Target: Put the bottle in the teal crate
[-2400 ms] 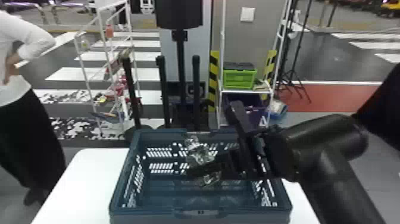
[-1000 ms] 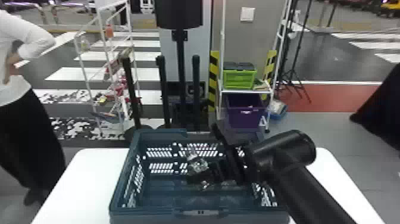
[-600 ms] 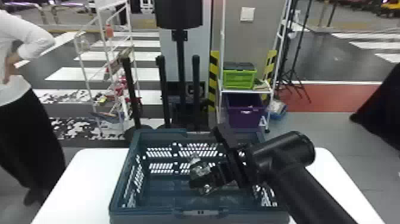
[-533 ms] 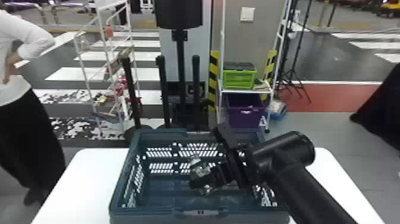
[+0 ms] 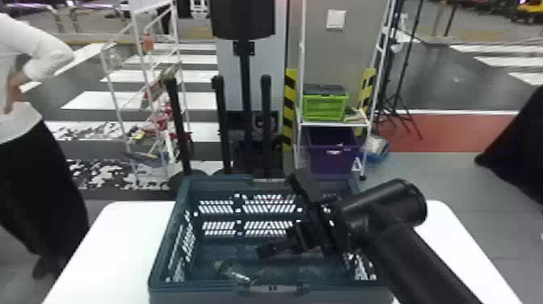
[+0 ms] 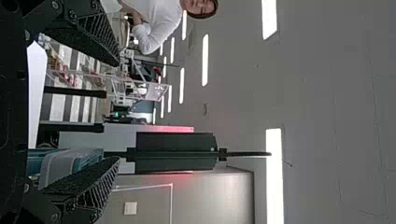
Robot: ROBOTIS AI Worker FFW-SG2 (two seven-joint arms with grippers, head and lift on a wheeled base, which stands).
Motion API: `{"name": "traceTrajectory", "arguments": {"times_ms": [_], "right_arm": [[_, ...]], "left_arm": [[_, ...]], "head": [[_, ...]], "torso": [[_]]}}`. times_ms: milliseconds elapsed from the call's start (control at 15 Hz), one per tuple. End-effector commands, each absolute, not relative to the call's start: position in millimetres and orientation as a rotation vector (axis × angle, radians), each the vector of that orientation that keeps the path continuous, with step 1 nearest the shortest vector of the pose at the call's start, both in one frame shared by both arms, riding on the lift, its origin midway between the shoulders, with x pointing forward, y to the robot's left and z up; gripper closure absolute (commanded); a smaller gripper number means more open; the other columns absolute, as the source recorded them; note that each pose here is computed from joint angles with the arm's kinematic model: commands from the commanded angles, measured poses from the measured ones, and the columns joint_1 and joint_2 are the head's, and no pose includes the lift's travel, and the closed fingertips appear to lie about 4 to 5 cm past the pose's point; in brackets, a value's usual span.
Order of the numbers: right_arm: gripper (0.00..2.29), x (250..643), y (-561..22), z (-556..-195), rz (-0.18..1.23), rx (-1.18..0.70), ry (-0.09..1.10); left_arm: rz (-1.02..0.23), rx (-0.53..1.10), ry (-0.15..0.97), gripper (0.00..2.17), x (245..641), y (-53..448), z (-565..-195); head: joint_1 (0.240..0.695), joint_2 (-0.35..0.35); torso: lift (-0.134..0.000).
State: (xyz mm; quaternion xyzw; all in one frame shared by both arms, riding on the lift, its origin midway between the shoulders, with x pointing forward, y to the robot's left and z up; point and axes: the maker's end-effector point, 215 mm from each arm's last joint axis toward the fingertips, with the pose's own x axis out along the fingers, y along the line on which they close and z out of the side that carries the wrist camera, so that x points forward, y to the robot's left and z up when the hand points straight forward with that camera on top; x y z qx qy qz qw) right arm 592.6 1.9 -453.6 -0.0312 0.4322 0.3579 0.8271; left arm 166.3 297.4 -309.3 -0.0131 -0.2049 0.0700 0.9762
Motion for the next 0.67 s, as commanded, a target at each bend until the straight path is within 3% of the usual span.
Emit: {"name": "traceTrajectory", "arguments": {"times_ms": [0, 600], "right_arm": [[0.06, 582.8, 6.3, -447.9, 0.764, -0.055, 0.937], [0.06, 549.2, 18.0, -359.7, 0.771, -0.034, 0.902]], "left_arm": [[0.146, -0.024, -0.414, 0.18, 166.4, 300.1, -308.9], [0.148, -0.025, -0.420, 0.18, 167.4, 300.9, -306.8]], "head": [[0.499, 0.000], [0.499, 0.000]], "torso": [[0.000], [0.000]]}}
